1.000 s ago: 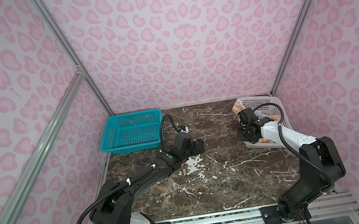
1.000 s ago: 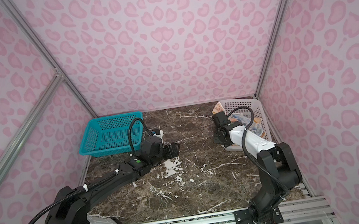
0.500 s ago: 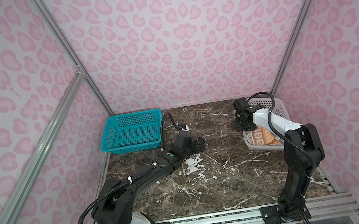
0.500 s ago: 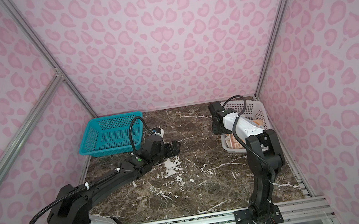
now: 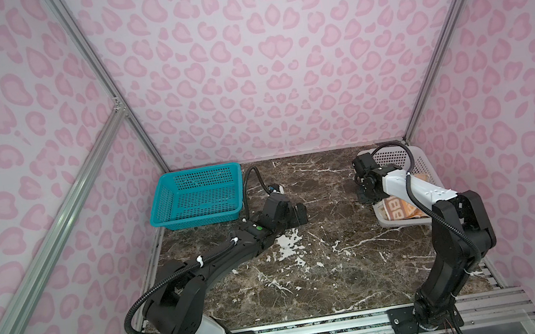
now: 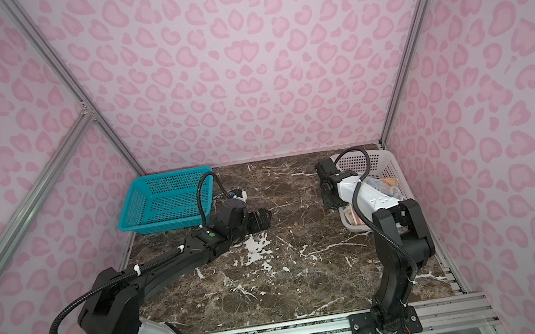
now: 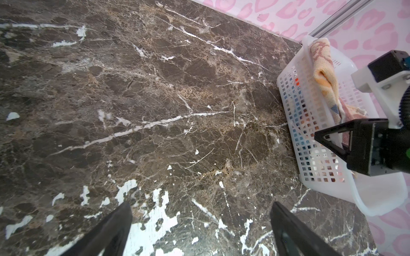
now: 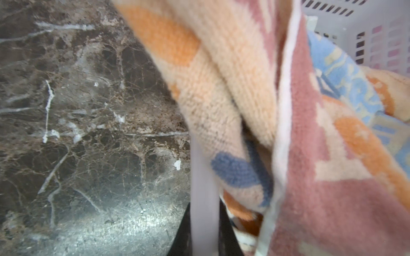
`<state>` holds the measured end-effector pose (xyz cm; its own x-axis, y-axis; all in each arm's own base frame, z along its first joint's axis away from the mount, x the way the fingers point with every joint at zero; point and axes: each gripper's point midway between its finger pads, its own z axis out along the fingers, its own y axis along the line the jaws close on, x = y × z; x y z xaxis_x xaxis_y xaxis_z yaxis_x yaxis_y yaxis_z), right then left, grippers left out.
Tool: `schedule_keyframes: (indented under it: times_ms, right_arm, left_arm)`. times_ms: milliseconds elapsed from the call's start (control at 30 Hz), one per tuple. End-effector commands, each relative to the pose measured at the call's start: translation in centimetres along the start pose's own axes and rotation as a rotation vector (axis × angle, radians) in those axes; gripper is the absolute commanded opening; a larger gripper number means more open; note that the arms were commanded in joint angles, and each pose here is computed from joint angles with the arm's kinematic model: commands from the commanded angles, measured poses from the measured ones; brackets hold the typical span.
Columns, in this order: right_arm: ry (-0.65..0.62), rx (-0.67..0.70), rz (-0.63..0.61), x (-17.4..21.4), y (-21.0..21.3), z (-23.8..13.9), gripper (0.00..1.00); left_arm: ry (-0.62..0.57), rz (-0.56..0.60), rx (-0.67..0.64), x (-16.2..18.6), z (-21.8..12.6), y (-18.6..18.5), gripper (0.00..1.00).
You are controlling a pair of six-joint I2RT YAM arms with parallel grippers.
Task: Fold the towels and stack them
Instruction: 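Lower the right gripper into the white basket and pinch the top towel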
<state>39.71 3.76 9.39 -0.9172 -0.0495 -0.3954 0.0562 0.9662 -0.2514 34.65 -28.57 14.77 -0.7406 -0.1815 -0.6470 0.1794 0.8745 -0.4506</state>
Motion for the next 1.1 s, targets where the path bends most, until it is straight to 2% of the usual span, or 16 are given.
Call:
schedule_keyframes:
  times_ms: [0, 100, 333, 500, 567, 700, 767, 900, 1000, 1067]
  right_arm:
    - [-0.007, 0.081, -0.126, -0.2, -0.8, 0.7, 0.0]
    - [-0.003, 0.12, -0.176, -0.4, -1.1, 1.7, 0.0]
    - [0.013, 0.171, -0.187, -0.8, -1.4, 3.2, 0.0]
    - [-0.042, 0.103, -0.115, -1.7, -1.0, 1.3, 0.33]
    - [-0.074, 0.088, -0.077, -2.4, -1.7, -0.1, 0.5]
    - [-0.134, 0.073, 0.0, -3.7, -3.5, -3.3, 0.68]
    - [-0.174, 0.07, 0.086, -4.2, -5.2, -5.0, 0.8]
    - [-0.159, 0.057, 0.289, -3.0, -8.7, -5.4, 0.87]
    - [-0.113, 0.078, 0.35, -1.5, -9.8, -3.6, 0.87]
    - [-0.07, 0.058, 0.37, -0.7, -10.0, -2.2, 0.81]
  left_arm:
    - [-0.036, -0.024, 0.042, -1.5, 0.3, -1.4, 0.98]
    - [-0.039, -0.02, 0.038, -1.9, 0.6, -1.6, 0.98]
    - [-0.032, -0.021, 0.048, -2.3, 1.6, -2.3, 0.98]
    - [-0.027, -0.022, 0.051, -2.4, 1.8, -2.5, 0.98]
    - [-0.029, -0.019, 0.054, -2.5, 1.6, -2.6, 0.98]
    - [-0.038, -0.012, 0.052, -2.7, 0.8, -2.5, 0.98]
    - [-0.043, -0.006, 0.064, -2.9, 0.3, -2.8, 0.98]
    - [-0.051, -0.004, 0.078, -3.3, -0.1, -3.2, 0.98]
    - [-0.054, -0.009, 0.088, -3.4, -0.1, -3.5, 0.98]
    - [-0.049, -0.008, 0.096, -3.4, 0.1, -3.8, 0.98]
